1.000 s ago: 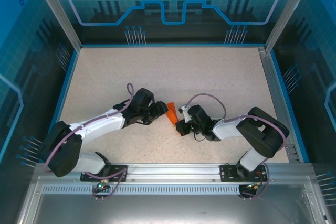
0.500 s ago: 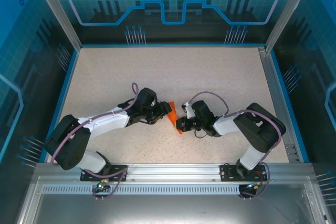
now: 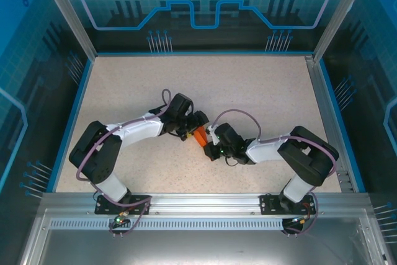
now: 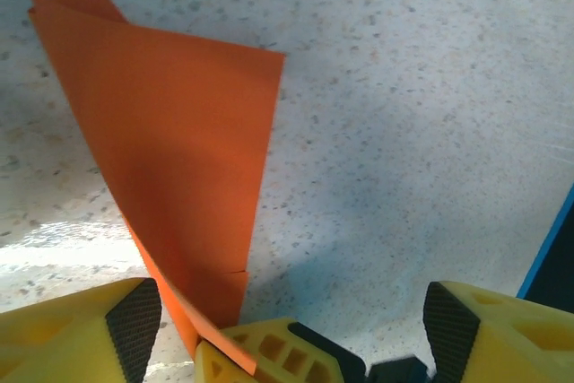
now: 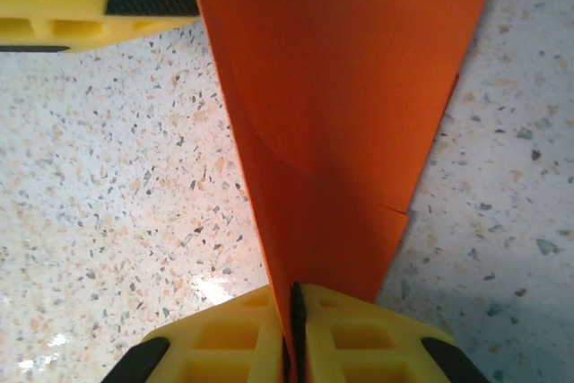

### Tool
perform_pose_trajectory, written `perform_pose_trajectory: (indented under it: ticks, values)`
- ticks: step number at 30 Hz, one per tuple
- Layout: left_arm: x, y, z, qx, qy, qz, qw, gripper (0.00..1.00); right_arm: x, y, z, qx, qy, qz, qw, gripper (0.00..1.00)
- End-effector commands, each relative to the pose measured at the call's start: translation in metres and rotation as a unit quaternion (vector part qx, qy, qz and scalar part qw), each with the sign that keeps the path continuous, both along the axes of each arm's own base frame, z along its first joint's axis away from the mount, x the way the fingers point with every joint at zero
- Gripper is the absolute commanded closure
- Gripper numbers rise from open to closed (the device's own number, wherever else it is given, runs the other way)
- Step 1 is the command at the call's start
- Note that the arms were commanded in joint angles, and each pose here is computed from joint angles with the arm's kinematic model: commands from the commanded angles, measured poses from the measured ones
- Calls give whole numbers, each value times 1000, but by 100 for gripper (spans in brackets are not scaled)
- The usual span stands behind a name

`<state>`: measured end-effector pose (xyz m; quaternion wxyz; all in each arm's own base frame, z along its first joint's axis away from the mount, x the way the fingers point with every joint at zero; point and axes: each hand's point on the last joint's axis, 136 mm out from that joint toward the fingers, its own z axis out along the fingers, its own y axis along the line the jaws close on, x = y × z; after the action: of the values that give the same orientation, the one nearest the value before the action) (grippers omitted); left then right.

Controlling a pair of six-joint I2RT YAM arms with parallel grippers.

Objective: Fold a paper plane with a square sheet of paper (pick it up from the middle)
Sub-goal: Fold the wing for the fifth time at the center of the table.

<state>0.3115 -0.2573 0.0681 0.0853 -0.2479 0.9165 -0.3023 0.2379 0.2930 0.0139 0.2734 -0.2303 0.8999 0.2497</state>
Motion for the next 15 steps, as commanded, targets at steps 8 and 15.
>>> perform_pose_trajectory:
  ticks: [8, 15]
  values:
    - [-16, 21, -25, 39, 76, 28, 996, 42, -10, -19, -6, -110, -66, 21, 991, 85]
    - [-15, 21, -25, 42, 76, 25, 996, 73, -15, -10, 11, -100, -85, 47, 990, 77]
